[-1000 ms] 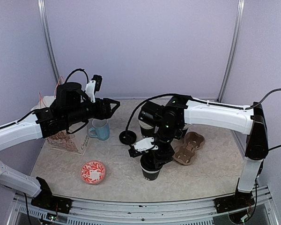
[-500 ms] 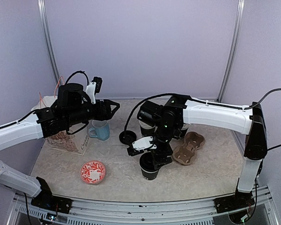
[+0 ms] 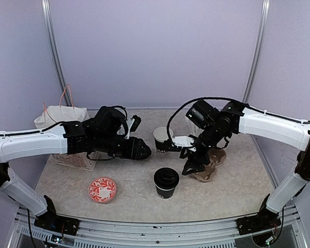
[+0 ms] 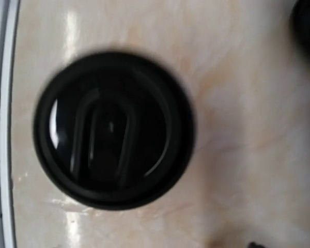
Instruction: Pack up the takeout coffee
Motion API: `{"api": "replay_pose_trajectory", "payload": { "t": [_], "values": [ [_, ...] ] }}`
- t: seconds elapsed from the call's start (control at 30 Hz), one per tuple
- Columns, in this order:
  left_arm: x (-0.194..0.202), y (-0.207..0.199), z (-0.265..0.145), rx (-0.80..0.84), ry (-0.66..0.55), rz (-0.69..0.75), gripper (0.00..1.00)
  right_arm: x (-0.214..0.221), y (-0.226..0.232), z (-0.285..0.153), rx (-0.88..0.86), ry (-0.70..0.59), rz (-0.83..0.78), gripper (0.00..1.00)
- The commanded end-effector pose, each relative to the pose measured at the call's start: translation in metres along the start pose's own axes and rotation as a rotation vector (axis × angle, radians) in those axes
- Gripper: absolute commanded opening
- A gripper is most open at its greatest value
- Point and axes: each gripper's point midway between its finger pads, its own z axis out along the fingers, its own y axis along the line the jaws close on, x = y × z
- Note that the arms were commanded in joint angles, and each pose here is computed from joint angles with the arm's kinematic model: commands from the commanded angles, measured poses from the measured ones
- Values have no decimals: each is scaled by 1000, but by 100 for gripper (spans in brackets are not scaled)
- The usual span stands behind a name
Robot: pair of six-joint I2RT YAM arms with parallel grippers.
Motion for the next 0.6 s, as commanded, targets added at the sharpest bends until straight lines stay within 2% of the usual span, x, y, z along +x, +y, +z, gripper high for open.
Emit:
{"api": "replay_pose_trajectory", "payload": {
  "t": [0.0, 0.13, 0.57],
  "values": [
    [42, -11, 5, 48, 140, -107, 55, 13, 9, 21, -45, -34, 86, 72],
    [59, -26, 9, 112, 183, -138, 58, 19, 5, 28, -25, -46, 110, 64],
    [76, -35, 30, 168, 227, -151, 59, 9, 2, 43, -54, -71, 95, 65]
  ]
}}
